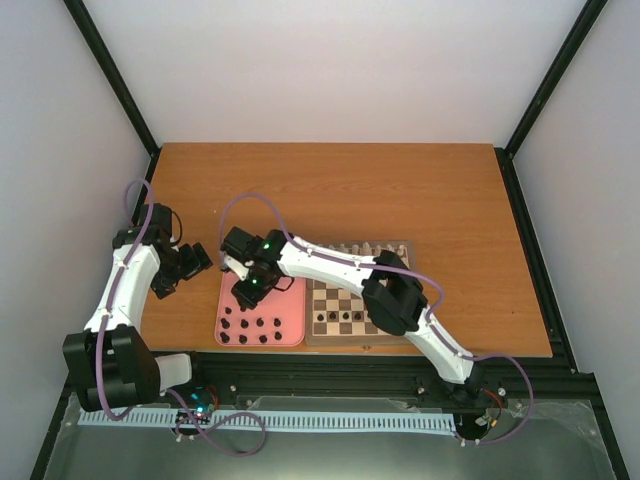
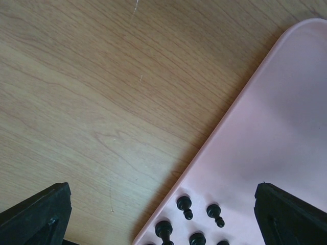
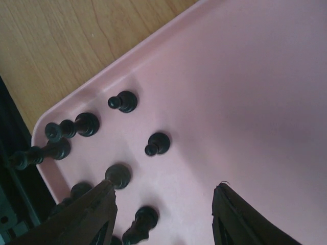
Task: Set up the chess pieces on the board
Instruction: Pick up the chess piece from the storage box.
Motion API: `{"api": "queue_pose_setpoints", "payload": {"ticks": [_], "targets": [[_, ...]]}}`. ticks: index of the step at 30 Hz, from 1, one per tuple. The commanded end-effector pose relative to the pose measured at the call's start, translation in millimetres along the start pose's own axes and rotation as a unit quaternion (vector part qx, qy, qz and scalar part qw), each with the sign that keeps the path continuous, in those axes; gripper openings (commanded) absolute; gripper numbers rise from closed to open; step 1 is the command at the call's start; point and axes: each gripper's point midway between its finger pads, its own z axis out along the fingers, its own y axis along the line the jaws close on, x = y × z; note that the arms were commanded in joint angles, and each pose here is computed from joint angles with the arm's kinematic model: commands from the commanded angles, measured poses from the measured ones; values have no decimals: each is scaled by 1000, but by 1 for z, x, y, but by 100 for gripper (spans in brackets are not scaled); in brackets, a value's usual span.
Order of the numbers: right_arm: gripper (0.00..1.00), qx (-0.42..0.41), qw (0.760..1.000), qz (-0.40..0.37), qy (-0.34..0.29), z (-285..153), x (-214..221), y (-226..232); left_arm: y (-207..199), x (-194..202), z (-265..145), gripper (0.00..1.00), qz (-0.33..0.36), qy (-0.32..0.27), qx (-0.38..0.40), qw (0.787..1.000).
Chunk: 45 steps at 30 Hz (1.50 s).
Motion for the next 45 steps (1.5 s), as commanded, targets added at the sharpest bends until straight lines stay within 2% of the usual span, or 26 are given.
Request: {"api": "queue_pose_setpoints", "payload": {"ticks": [1, 22, 29, 36, 45], "targets": [[52, -29, 999, -14, 6, 16, -6, 7, -3, -5, -7, 100, -2, -16, 12, 1000], [45, -24, 999, -12, 32, 53, -4, 0, -4, -4, -9, 100, -3, -17, 16, 1000], [36, -15, 999, -10, 34, 57, -3, -4, -3, -5, -8, 100, -3, -18, 13, 1000], [17, -15, 999, -8, 41, 58, 0, -5, -2, -5, -8, 100, -3, -18, 13, 1000], [5, 11, 999, -8, 40, 52, 0, -13, -1, -4, -7, 100, -3, -18, 11, 1000]]}}
